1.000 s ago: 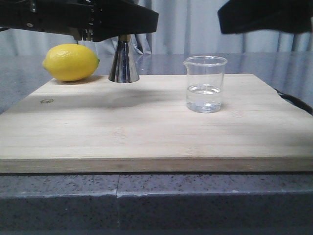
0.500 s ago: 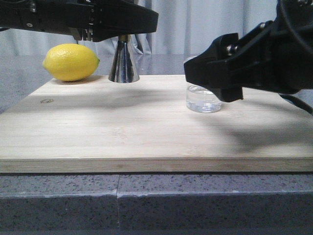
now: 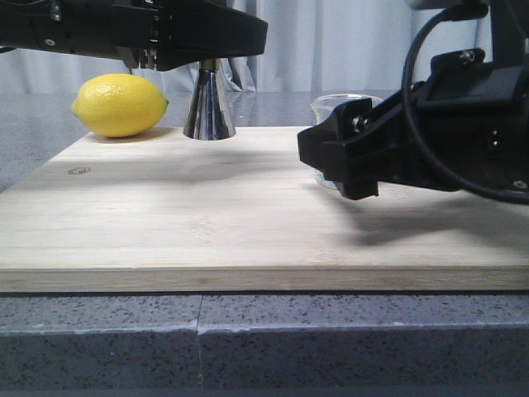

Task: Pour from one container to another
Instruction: 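Reach the right gripper to the glass beaker and grasp it, then lift the beaker with the right gripper and bring it over the jigger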

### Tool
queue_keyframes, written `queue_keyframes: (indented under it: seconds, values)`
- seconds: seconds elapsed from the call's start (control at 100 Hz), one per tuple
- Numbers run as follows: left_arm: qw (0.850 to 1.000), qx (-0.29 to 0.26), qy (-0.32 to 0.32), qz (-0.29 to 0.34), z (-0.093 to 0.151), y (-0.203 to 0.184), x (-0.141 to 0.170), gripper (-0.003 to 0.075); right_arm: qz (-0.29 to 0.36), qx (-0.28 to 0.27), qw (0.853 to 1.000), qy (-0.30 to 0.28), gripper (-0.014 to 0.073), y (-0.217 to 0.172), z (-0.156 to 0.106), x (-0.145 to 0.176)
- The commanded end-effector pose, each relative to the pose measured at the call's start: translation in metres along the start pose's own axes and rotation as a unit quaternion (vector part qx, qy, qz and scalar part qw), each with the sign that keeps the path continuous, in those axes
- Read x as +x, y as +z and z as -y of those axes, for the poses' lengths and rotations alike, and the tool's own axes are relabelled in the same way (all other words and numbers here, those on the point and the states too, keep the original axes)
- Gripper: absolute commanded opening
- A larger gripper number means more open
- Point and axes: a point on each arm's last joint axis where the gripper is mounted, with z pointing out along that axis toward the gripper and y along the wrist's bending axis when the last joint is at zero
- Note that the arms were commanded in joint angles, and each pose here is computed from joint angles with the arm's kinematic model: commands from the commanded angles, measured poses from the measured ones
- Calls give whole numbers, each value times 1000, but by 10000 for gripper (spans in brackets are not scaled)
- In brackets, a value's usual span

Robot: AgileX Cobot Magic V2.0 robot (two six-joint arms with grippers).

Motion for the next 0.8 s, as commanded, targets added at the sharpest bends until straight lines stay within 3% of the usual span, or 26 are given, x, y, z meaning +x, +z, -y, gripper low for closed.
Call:
queue_keyframes:
  seconds: [0.0, 0.29, 0.53, 0.79]
  values:
    - [997, 17, 13, 75, 7, -2, -33, 262, 66, 7, 998, 5, 555, 3, 1, -18]
    - [997, 17, 13, 75, 7, -2, -33, 262, 66, 7, 998, 5, 545, 9, 0, -18]
    - [997, 17, 13, 75, 7, -2, -33, 262, 64, 8, 998, 5, 414, 10, 0, -18]
    - [997, 17, 13, 75, 7, -2, -33, 262, 34, 2, 999, 5, 333, 10, -1, -12]
